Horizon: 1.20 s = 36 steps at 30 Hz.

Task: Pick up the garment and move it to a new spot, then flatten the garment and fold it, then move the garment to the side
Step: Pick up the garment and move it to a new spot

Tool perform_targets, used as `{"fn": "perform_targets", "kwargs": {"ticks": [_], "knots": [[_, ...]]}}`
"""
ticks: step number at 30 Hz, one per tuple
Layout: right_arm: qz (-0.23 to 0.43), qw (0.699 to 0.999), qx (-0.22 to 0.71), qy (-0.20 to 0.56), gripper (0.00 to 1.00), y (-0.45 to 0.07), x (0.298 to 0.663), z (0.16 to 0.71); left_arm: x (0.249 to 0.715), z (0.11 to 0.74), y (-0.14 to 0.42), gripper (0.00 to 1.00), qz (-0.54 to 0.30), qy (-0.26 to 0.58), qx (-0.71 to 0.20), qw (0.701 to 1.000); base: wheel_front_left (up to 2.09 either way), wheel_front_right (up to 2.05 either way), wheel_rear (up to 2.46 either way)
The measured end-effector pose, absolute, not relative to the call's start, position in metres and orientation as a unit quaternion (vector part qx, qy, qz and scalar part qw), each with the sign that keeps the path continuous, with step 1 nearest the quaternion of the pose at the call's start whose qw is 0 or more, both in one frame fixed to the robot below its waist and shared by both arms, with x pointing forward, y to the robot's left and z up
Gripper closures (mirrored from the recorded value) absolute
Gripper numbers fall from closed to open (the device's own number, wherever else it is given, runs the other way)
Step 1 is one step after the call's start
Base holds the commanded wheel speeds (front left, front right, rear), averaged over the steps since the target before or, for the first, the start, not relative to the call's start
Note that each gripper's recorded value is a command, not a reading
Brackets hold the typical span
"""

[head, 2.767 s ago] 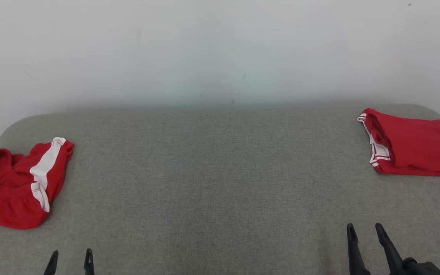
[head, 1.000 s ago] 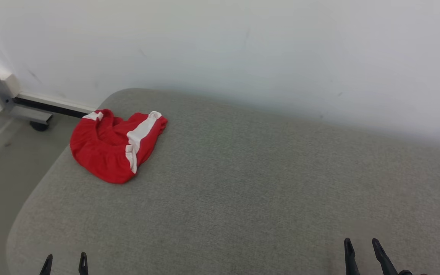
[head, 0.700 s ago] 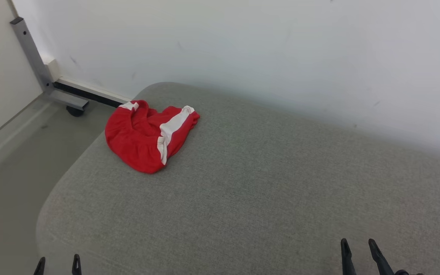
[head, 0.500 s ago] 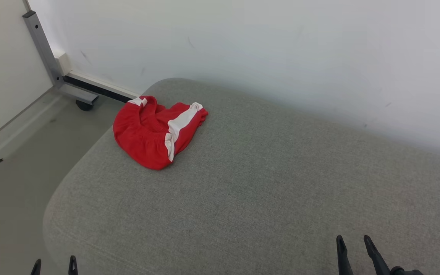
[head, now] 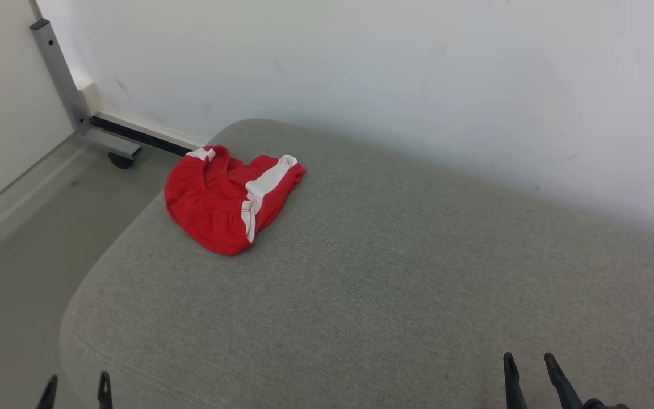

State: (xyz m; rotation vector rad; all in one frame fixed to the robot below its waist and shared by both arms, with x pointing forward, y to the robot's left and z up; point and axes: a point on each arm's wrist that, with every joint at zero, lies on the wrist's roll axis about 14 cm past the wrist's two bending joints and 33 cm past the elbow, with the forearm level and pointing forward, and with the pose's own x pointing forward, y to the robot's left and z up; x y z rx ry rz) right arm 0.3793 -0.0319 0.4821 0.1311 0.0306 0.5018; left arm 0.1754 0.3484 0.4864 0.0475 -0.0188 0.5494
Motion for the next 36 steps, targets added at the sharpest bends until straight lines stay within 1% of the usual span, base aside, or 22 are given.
{"fn": "perform_targets", "kwargs": {"ticks": [4,12,17,21,28,34,36], "knots": [[0.237,0.970,0.062,0.012,0.00,-0.041,0.379,0.483,0.196,0.504,0.356,0.00,0.256,-0.032,0.038,0.965,0.00,0.00,0.00],[0.208,0.977,0.052,-0.004,0.00,-0.066,0.389,0.489,0.264,0.562,0.377,0.00,0.230,-0.102,0.049,0.967,0.00,0.00,0.00],[0.174,0.983,0.047,-0.018,0.00,-0.094,0.397,0.494,0.307,0.593,0.390,0.00,0.223,-0.137,0.040,0.964,0.00,0.00,0.00],[0.134,0.990,0.040,-0.031,0.00,-0.125,0.404,0.499,0.343,0.614,0.400,0.00,0.223,-0.155,0.034,0.962,0.00,0.00,0.00],[0.064,0.997,0.025,-0.020,0.00,-0.179,0.409,0.488,0.413,0.614,0.409,0.00,0.203,-0.124,0.042,0.970,0.00,0.00,0.00],[0.023,1.000,0.010,-0.006,0.00,-0.209,0.414,0.475,0.473,0.588,0.408,0.00,0.190,-0.079,0.025,0.978,0.00,0.00,0.00],[0.015,1.000,0.003,-0.001,0.00,-0.217,0.416,0.472,0.492,0.568,0.405,0.00,0.183,-0.042,0.021,0.982,0.00,0.00,0.00]]}}
